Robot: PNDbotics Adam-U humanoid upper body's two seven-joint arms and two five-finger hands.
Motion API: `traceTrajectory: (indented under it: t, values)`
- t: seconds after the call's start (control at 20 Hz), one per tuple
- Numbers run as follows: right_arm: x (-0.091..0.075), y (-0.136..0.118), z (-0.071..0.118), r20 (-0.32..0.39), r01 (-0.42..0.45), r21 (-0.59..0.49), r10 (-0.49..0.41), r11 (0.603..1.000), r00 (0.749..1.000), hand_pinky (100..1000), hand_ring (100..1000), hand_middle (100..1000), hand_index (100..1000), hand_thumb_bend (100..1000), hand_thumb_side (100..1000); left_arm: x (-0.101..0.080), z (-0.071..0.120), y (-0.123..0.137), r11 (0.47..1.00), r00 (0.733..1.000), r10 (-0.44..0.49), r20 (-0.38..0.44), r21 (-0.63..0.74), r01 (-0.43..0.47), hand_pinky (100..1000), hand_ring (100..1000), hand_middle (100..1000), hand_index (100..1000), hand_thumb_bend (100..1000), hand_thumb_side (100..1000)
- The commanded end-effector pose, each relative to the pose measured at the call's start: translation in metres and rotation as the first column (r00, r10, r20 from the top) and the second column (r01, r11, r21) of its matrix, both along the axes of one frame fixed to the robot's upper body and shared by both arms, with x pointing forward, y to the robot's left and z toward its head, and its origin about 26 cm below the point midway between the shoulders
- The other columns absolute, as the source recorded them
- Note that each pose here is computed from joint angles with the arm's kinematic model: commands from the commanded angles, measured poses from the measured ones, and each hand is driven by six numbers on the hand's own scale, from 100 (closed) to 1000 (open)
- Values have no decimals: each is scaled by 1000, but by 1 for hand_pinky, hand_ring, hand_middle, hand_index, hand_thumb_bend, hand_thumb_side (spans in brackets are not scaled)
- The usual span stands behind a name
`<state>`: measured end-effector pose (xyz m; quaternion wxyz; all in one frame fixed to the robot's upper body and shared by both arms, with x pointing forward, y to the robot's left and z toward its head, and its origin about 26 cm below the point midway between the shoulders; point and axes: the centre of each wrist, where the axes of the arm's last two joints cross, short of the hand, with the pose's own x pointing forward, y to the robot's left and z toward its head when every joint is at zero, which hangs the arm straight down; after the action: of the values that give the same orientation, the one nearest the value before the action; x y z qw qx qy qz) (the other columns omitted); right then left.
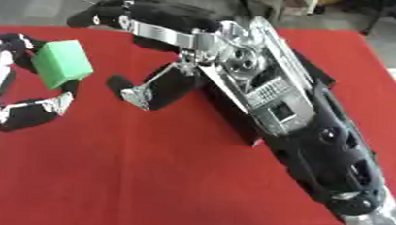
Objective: Pick up the objects with one hand, pass them to the other hand, and then place them into the box on the other side of the table.
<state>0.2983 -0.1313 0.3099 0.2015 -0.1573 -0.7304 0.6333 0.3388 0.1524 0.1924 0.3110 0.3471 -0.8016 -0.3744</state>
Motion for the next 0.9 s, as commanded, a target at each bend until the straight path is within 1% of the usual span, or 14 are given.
traceTrajectory:
  t: [0.05, 0.45, 0.65, 0.75, 0.9]
  values:
    - [0, 6, 5, 39, 9, -13, -8, 1000, 999, 957, 1000, 922, 965, 100, 100, -5, 9, -6, 999, 998, -35, 59, 2, 35, 565, 465, 450, 583, 100, 253]
    - [10, 17, 0, 36, 1, -92, 2, 996, 999, 957, 1000, 924, 973, 100, 100, -11, 14, -16, 996, 983, -89, 161, -3, 91, 557, 458, 438, 584, 100, 251]
    - [15, 21, -1, 36, 14, -103, -10, 995, 999, 954, 1000, 921, 971, 100, 100, -13, 16, -21, 993, 974, -113, 195, -7, 116, 559, 460, 439, 583, 100, 247]
    - [17, 22, -2, 40, 27, -103, -23, 994, 999, 954, 1000, 920, 972, 100, 100, -15, 17, -23, 992, 969, -123, 214, -11, 128, 557, 458, 438, 583, 100, 260]
    - [20, 23, -2, 46, 45, -92, -41, 995, 998, 953, 1000, 918, 975, 100, 100, -16, 16, -24, 991, 968, -121, 221, -22, 129, 555, 456, 436, 581, 100, 259]
